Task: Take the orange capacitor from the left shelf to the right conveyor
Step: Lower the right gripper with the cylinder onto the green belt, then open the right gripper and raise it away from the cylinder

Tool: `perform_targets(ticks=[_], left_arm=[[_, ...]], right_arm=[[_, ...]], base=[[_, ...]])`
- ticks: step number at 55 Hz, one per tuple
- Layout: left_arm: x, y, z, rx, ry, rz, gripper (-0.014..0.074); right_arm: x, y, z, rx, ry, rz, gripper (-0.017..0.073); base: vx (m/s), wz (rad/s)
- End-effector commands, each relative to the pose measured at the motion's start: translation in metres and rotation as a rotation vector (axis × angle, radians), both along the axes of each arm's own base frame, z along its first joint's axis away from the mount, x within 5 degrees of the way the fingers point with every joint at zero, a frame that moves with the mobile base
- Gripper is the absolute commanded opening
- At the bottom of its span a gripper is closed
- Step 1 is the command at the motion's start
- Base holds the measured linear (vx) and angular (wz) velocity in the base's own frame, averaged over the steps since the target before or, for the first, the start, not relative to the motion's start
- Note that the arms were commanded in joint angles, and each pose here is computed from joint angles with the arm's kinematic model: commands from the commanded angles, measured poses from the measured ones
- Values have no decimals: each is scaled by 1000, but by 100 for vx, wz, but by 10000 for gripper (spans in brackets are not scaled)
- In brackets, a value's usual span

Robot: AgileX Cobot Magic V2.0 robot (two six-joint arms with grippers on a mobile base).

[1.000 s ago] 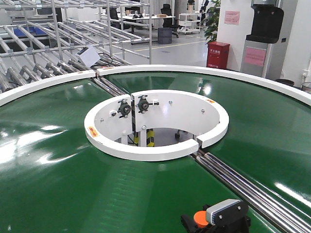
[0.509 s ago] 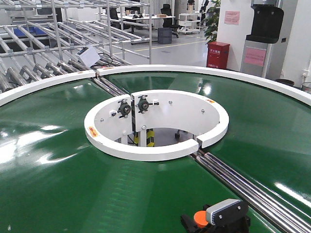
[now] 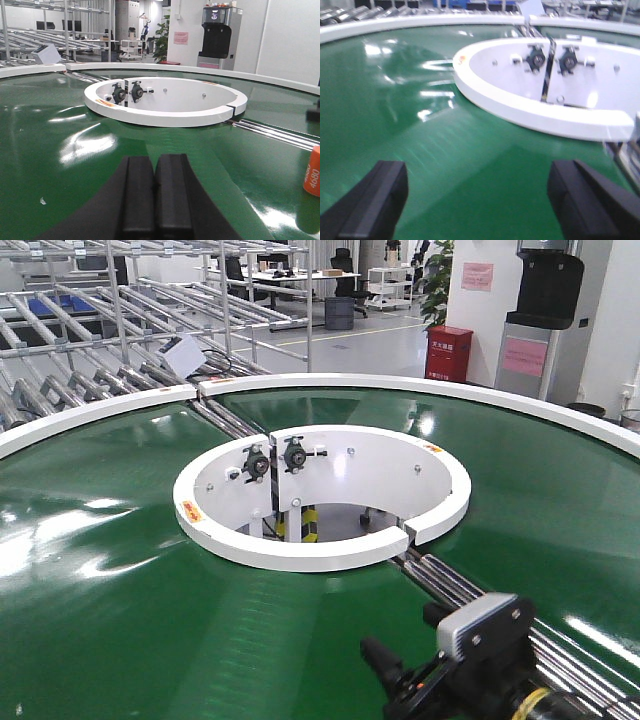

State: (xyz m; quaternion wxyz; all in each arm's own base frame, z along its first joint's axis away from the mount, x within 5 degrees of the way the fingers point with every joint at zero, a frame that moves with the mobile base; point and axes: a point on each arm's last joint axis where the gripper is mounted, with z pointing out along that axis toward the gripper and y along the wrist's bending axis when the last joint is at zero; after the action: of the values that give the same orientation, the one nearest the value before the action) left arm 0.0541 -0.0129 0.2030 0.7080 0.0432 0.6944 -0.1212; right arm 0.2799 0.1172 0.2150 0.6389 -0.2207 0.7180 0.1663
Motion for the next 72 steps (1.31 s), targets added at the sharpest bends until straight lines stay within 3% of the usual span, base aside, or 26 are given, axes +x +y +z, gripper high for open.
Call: perform_targets(ticks=[1, 4, 9, 11, 22, 28, 46, 60, 65, 72], left_arm=[[-3, 1, 18, -37, -110, -5, -6], [-3, 1, 18, -37, -110, -5, -6], [-3, 1, 18, -37, -110, -5, -6], [-3, 1, 18, -37, -110, -5, -6], [-3, 1, 18, -37, -110, -5, -6], [-3, 1, 18, -37, -110, -5, -6], [-3, 1, 18, -37, -110, -5, -6], [-3, 1, 18, -37, -110, -5, -6], [-3, 1, 18, -37, -110, -5, -6], [-3, 1, 18, -37, -110, -5, -6]], right_arm=[[-21, -6, 54, 78, -64, 4, 456], [-38, -14, 73, 94, -27, -22, 330], [-71, -33, 101, 106, 22, -99, 39], [-84, -40, 109, 101, 27, -135, -15], [-147, -78, 143, 54, -84, -295, -11], [-169, -90, 152, 81, -134, -333, -10], [-199, -101, 163, 141, -232, -342, -10], [-197, -101, 162, 127, -220, -347, -10], [-191, -97, 157, 146, -154, -331, -10], [-187, -91, 146, 41, -103, -281, -10]], base=[[0, 0], [0, 0], [0, 0], [0, 0], [0, 0], [0, 0], [0, 0], [0, 0], [0, 0], [0, 0]])
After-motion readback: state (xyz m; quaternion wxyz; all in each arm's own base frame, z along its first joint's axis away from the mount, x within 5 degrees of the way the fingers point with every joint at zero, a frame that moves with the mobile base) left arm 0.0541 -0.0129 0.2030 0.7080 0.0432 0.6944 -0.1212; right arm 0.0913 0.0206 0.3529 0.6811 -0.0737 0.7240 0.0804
